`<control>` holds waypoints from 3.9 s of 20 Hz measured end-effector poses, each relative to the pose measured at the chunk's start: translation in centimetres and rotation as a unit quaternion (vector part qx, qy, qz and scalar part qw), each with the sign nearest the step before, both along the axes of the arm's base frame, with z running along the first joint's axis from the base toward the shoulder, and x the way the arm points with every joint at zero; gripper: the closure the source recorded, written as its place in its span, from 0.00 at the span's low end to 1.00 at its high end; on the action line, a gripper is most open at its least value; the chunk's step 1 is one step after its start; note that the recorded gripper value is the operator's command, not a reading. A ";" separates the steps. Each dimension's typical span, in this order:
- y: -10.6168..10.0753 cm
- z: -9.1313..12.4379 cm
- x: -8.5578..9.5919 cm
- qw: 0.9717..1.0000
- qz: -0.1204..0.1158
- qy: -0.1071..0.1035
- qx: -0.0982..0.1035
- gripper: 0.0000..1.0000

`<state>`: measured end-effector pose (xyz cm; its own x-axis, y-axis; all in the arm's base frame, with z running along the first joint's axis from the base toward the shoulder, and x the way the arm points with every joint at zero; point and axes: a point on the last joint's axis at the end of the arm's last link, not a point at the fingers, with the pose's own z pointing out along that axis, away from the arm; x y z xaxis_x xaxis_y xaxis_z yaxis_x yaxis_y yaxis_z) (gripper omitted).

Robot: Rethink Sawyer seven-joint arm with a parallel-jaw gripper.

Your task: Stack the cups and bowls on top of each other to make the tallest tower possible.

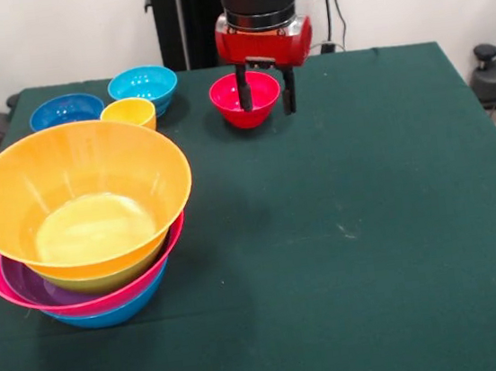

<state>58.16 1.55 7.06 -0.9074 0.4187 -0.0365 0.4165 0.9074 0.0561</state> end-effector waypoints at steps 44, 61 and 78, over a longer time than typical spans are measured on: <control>1.2 -2.5 -5.3 0.999 -0.002 0.030 0.013 0.00; 2.1 -8.0 -7.7 0.998 -0.008 0.055 0.032 0.00; 3.7 -2.2 -3.4 1.000 0.017 0.019 0.008 0.00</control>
